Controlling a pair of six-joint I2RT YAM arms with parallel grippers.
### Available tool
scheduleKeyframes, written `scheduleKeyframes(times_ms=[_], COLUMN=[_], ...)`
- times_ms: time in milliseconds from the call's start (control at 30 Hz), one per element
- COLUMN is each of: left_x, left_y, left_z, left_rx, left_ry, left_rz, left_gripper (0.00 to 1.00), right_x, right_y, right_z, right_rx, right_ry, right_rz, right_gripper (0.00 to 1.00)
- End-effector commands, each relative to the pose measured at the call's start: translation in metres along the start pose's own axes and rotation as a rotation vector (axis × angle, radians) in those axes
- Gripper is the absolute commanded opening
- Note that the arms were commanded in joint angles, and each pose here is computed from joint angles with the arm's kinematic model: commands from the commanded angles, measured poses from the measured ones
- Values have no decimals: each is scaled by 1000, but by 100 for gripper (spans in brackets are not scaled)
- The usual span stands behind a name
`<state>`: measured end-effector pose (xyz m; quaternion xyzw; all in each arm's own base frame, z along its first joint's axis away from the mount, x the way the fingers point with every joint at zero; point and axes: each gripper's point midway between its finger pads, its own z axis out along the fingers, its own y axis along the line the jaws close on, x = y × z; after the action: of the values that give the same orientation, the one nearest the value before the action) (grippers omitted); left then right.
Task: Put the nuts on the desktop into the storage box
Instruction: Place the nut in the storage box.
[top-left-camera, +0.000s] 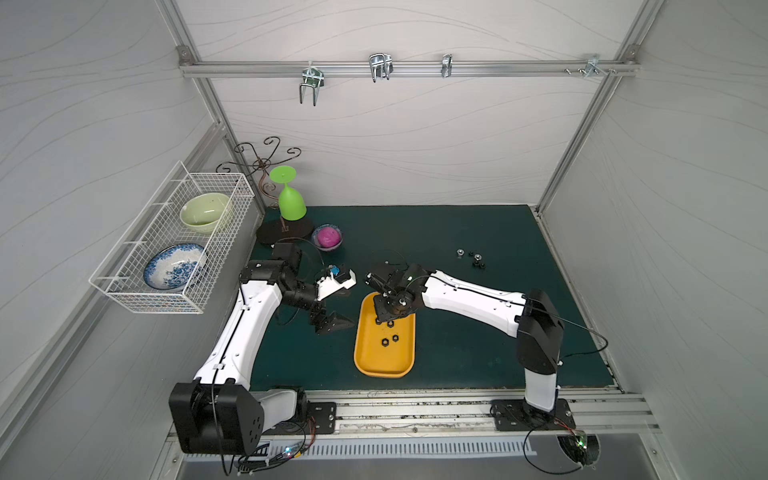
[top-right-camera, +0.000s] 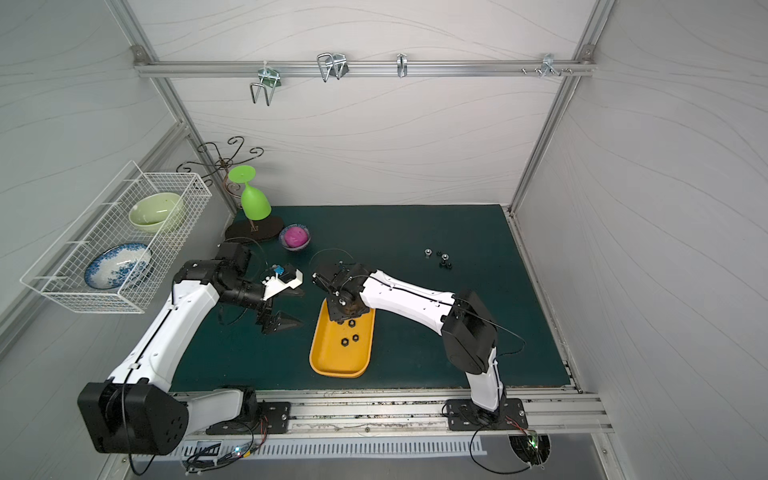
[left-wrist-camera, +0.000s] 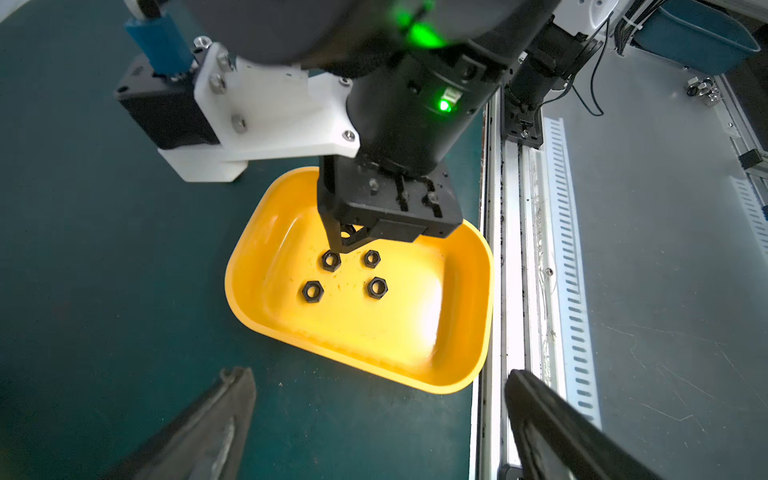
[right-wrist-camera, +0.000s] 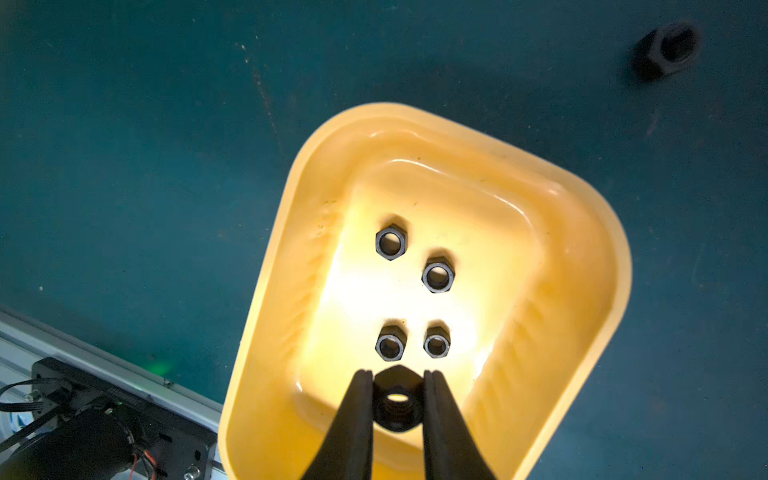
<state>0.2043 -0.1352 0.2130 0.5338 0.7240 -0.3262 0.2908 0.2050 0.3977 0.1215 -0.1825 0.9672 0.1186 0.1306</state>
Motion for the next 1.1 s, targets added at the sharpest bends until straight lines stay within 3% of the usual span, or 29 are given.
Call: scheduleKeyframes(times_ms=[0,533,1067], left_x=[3,33,44], left_y=[1,2,5], left_z=[0,5,4], left_rx=[-4,-24,-34], left_ry=[-16,-24,-15], left_rz=[32,40,14], left_gripper=[99,99,99], right_x=[7,34,31], right_y=[4,20,22], right_z=[12,60,90], right_rx=[-3,-25,39], right_ry=[7,56,61], right_rz=[45,99,38], right_gripper=[21,20,20])
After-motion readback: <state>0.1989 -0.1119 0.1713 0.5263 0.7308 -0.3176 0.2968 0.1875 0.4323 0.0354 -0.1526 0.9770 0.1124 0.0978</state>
